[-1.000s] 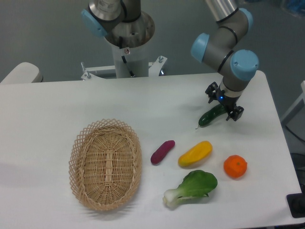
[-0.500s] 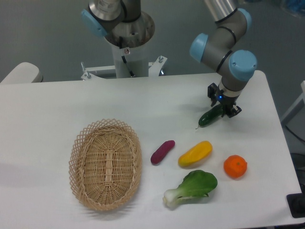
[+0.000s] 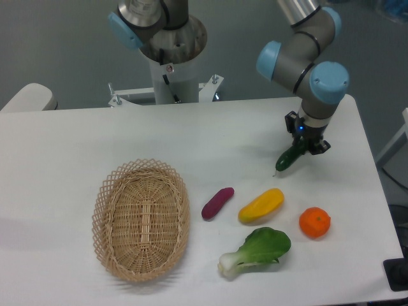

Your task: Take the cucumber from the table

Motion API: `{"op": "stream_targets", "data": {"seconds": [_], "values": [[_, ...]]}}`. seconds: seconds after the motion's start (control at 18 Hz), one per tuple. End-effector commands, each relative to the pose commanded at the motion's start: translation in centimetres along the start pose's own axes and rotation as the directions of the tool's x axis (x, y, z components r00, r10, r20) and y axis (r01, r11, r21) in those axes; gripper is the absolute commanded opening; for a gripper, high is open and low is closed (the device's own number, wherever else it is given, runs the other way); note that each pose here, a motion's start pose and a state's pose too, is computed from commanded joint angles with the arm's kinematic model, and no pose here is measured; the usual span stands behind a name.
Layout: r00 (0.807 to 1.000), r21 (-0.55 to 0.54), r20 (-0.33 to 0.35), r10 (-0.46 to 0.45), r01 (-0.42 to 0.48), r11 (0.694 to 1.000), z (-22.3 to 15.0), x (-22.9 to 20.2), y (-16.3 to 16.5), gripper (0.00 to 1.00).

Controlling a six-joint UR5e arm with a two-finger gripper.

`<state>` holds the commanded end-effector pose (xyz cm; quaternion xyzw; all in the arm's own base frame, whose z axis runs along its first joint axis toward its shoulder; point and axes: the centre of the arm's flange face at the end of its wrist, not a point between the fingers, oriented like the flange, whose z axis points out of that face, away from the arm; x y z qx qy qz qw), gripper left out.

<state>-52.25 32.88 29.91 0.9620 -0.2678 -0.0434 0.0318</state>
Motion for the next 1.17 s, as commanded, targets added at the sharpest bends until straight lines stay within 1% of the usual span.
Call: {"op": "stream_targets", "data": {"seconds": [0.06,0.17,0.22,0.33,0.5,0.78,1.17], "values": [[1.000,0.007,0.000,0.012,-0.012,1.000,-1.6,-1.0,-1.3,0.23],[0.999,0.009,0.038,-0.007,0.007,1.000,-4.6,-2.5,-3.2,0.23],[0.998,0.016,0.056,-0.015,0.014,1.000,-5.5,-3.1,-4.2,0.23],[0.997,0.053,0.066,-0.026,0.023,0.998,-6.9,-3.8,-6.1,0.23],[0.993,0.080,0.057,-0.104,0.099,0.992,-7.8,-4.1,-9.4,0.23],[0.986,0.092,0.053,-0.161,0.155,0.984,-8.2,-3.4,-13.0,0.23],[0.984,0.131,0.052,-0.173,0.165,0.978,-9.0,-3.0,-13.9,0.23]]}}
